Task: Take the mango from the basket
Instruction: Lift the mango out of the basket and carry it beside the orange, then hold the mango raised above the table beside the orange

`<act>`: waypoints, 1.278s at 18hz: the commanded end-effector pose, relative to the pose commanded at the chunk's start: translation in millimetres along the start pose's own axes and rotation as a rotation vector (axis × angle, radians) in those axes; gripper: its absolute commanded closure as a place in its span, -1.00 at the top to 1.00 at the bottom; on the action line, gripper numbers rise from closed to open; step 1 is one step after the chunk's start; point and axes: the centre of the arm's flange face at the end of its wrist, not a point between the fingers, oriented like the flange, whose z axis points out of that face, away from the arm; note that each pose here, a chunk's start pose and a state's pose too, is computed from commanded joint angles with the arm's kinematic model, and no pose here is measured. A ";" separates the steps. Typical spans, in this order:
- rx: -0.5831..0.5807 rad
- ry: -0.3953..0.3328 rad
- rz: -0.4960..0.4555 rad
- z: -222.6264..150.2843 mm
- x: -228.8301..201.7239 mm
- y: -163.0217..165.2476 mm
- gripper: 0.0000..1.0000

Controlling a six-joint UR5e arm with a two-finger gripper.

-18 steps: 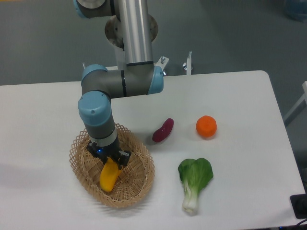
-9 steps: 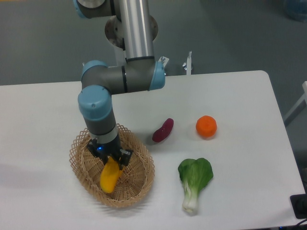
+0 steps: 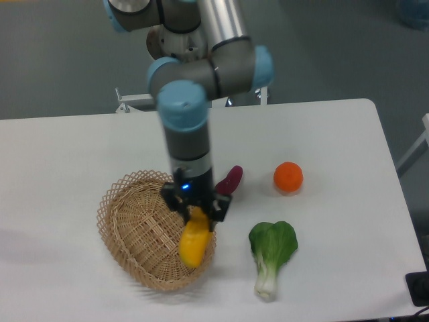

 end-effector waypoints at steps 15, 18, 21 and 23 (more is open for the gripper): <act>-0.081 0.003 0.269 -40.5 -106.2 84.8 -0.11; -0.082 0.001 0.272 -42.4 -106.5 85.4 -0.11; -0.081 0.001 0.272 -42.4 -106.4 85.2 -0.11; -0.077 -0.006 0.276 -45.9 -107.6 82.1 -0.11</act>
